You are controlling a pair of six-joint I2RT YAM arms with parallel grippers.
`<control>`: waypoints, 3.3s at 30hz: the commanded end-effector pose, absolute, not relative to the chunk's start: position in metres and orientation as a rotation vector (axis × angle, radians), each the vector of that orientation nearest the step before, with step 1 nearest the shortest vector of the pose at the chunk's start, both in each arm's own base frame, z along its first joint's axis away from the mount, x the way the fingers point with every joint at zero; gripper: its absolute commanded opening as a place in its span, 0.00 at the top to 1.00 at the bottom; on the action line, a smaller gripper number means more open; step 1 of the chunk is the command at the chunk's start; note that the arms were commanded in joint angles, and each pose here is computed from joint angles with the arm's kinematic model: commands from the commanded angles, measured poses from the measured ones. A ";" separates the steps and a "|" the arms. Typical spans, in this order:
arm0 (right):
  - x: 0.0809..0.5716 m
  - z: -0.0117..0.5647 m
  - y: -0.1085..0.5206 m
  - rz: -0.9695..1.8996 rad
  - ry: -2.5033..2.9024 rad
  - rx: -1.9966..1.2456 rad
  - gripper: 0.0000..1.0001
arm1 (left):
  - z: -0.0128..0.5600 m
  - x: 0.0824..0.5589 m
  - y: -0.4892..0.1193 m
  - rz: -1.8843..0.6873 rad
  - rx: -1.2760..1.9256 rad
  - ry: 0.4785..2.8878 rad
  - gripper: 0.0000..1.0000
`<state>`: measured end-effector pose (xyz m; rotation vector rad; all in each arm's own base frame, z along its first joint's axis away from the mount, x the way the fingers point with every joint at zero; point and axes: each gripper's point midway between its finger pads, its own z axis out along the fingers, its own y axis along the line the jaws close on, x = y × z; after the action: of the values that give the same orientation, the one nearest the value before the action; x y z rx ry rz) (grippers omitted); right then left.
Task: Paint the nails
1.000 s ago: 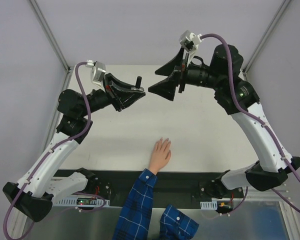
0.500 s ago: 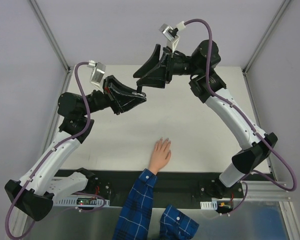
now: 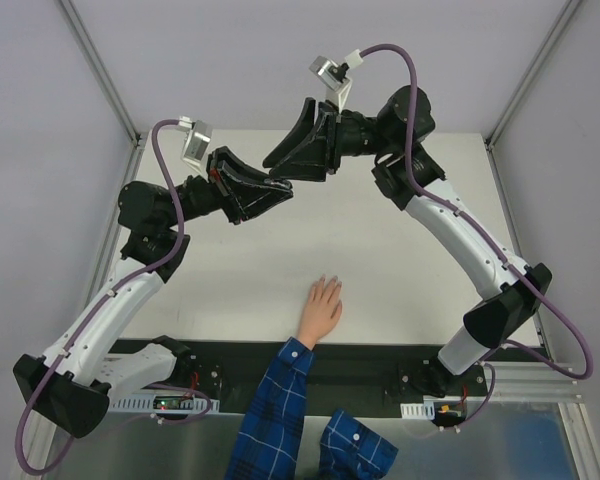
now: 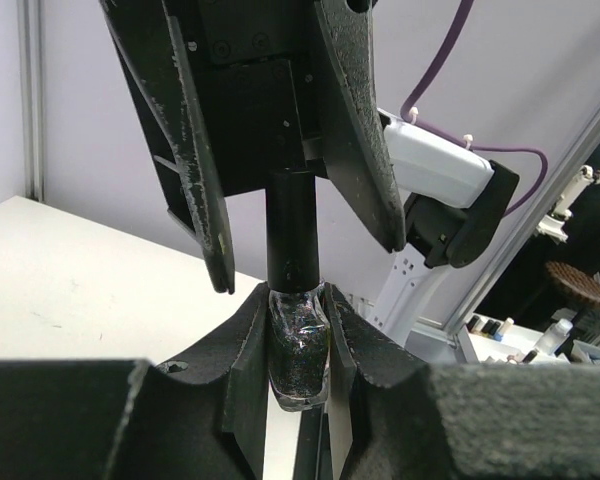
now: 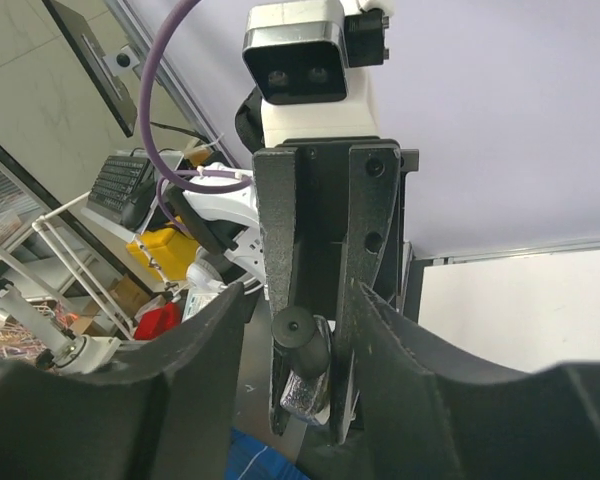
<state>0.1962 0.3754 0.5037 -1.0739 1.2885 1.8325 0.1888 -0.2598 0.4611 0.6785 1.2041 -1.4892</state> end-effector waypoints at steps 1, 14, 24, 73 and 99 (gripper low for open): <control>0.186 0.515 0.370 1.820 1.197 -1.130 0.56 | 0.489 0.181 -0.253 -1.467 0.712 1.104 1.00; 0.215 0.489 0.377 1.652 1.387 -0.987 0.99 | 0.494 0.222 -0.245 -1.272 0.610 1.185 1.00; 0.285 0.458 0.320 0.337 1.806 -0.285 0.99 | 0.443 0.326 -0.215 -0.720 0.379 1.372 1.00; 0.151 0.522 0.374 1.880 1.154 -1.139 0.39 | 0.475 0.139 -0.250 -1.480 0.844 1.104 1.00; 0.246 0.474 0.318 0.299 1.707 -0.461 0.99 | 0.454 0.277 -0.237 -0.903 0.531 1.316 1.00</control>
<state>0.2323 0.3753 0.4688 -0.6110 1.6332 0.9709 0.2305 -0.2545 0.4218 0.6651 1.4158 -1.1314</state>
